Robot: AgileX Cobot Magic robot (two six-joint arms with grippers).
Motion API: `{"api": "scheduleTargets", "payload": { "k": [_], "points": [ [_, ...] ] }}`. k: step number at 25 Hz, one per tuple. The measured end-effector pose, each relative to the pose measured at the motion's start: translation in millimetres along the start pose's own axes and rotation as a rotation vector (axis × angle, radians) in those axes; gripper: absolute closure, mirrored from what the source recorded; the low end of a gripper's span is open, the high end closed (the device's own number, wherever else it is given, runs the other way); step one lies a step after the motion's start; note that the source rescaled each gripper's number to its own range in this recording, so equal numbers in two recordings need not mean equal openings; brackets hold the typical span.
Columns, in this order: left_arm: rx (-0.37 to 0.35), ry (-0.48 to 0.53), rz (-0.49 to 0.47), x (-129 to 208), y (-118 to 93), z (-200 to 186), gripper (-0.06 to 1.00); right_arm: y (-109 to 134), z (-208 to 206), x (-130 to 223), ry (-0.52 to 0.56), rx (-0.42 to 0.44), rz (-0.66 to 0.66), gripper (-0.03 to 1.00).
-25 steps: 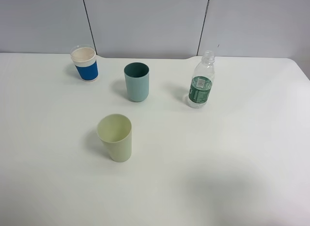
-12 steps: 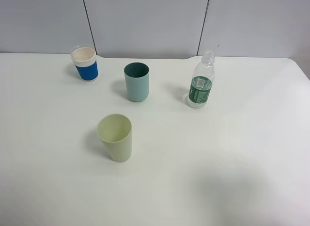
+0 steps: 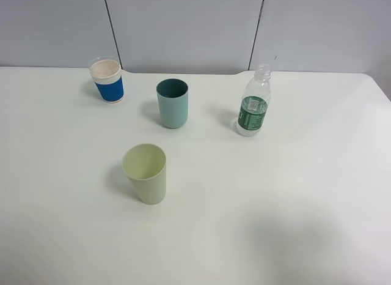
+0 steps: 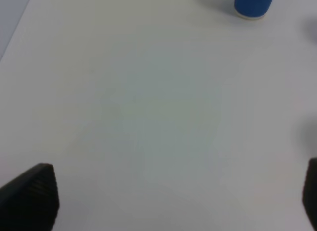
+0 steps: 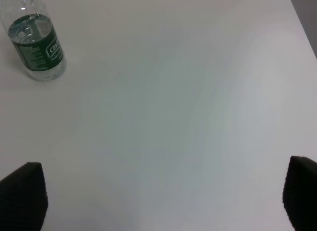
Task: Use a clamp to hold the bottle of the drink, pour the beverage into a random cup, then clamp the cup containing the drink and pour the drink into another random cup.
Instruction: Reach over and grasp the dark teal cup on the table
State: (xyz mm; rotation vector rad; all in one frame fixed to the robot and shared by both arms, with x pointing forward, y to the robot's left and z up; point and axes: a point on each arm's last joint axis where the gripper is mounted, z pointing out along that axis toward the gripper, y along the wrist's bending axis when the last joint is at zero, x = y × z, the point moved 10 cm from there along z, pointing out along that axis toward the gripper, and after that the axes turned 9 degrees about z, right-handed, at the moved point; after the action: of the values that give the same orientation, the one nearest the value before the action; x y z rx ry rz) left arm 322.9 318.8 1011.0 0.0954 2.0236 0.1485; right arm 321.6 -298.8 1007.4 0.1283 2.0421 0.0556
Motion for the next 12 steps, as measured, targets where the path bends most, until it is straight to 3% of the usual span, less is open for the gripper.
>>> {"api": "scheduleTargets", "payload": {
  "k": [12],
  "points": [
    [0.000, 0.000, 0.000, 0.0, 0.0, 0.0, -0.06, 0.0, 0.0, 0.0, 0.000, 0.000, 0.000, -0.03]
  ]
}}
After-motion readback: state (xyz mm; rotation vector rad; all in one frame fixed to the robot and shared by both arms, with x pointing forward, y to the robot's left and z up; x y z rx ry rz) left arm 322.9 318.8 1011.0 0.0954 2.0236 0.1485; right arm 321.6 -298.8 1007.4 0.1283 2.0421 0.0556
